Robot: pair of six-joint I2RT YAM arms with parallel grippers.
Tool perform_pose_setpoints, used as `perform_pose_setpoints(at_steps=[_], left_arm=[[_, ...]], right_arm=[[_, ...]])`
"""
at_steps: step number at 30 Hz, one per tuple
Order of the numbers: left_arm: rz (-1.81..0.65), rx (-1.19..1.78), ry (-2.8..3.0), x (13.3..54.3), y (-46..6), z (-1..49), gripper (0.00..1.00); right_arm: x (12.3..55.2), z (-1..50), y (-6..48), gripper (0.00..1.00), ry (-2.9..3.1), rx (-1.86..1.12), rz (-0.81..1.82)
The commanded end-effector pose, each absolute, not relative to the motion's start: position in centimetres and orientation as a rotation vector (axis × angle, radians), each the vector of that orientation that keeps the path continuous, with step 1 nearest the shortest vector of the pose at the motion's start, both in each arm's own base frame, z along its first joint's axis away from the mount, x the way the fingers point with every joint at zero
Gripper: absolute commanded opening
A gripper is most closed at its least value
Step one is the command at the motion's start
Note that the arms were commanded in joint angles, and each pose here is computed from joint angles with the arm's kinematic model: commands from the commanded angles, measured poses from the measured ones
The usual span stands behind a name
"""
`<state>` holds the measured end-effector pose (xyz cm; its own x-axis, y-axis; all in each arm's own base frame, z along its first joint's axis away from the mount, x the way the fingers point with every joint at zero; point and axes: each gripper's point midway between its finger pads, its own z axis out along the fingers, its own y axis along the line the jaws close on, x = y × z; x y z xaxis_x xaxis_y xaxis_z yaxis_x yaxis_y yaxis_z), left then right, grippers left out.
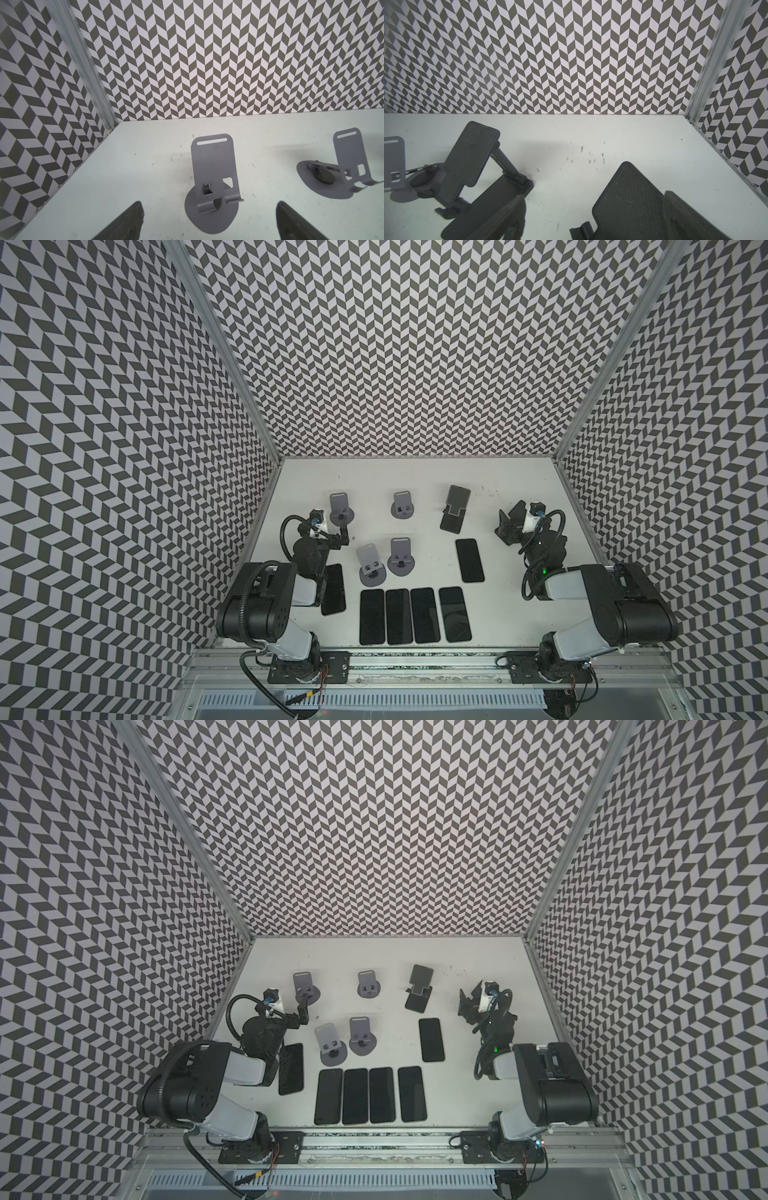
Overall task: Remove the phone from the phone stand
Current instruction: Reset both arms
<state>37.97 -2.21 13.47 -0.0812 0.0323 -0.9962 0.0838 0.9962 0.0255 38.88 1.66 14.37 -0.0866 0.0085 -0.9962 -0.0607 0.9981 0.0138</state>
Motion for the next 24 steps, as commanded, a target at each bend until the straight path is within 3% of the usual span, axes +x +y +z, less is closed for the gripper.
perform_pose_setpoints(at_steps=[1,12,14,24], left_arm=[[-0.046,0.091,1.608,38.2,-2.3,14.6,0.99],[-0.066,0.111,1.596,37.8,-3.3,14.7,0.99],[0.082,-0.032,1.607,38.0,-0.1,14.6,0.99],[0.092,-0.041,1.596,37.7,-0.1,14.8,1.0]], right_arm=[[38.8,15.1,1.2,1.0,1.618,-0.019,0.054],[39.0,15.0,1.3,1.0,1.63,-0.027,0.059],[39.0,14.9,1.3,1.0,1.631,-0.028,0.059],[38.9,15.1,1.2,1.0,1.62,-0.024,0.058]])
